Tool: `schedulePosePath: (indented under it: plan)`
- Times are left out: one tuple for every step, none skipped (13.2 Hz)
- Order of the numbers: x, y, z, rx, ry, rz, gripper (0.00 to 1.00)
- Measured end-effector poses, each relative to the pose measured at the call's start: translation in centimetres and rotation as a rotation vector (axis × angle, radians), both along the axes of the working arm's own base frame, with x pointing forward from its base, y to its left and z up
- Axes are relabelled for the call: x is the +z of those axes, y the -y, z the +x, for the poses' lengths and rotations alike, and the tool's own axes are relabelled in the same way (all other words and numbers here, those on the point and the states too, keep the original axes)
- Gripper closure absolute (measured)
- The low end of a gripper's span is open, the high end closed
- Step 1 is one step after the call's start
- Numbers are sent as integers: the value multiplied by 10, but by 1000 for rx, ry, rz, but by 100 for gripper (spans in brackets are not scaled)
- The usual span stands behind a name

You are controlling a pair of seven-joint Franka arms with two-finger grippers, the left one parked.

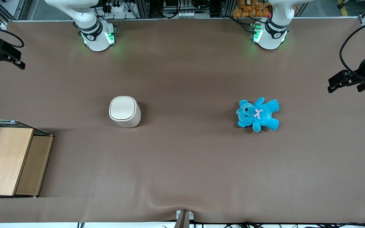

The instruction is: Open trash can with right arm

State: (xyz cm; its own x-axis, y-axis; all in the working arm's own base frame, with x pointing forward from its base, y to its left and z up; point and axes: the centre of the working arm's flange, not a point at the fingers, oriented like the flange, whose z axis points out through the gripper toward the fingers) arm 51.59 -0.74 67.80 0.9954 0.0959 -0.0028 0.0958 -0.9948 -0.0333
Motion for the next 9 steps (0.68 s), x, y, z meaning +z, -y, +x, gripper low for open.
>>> schedulePosePath:
  plan:
    - [0,0,0,0,0,1,0]
    - [0,0,0,0,0,1,0]
    - [0,0,0,0,-1,2,0]
    - [0,0,0,0,-1,2,0]
    - [0,-1,0,1,-1,4,0]
    - [0,-2,0,3,-1,8,0]
    - [-1,-5,1,7,-3,17,0]
    - [-3,-10,2,17,-7,24,0]
    - [-6,-19,4,33,-12,27,0]
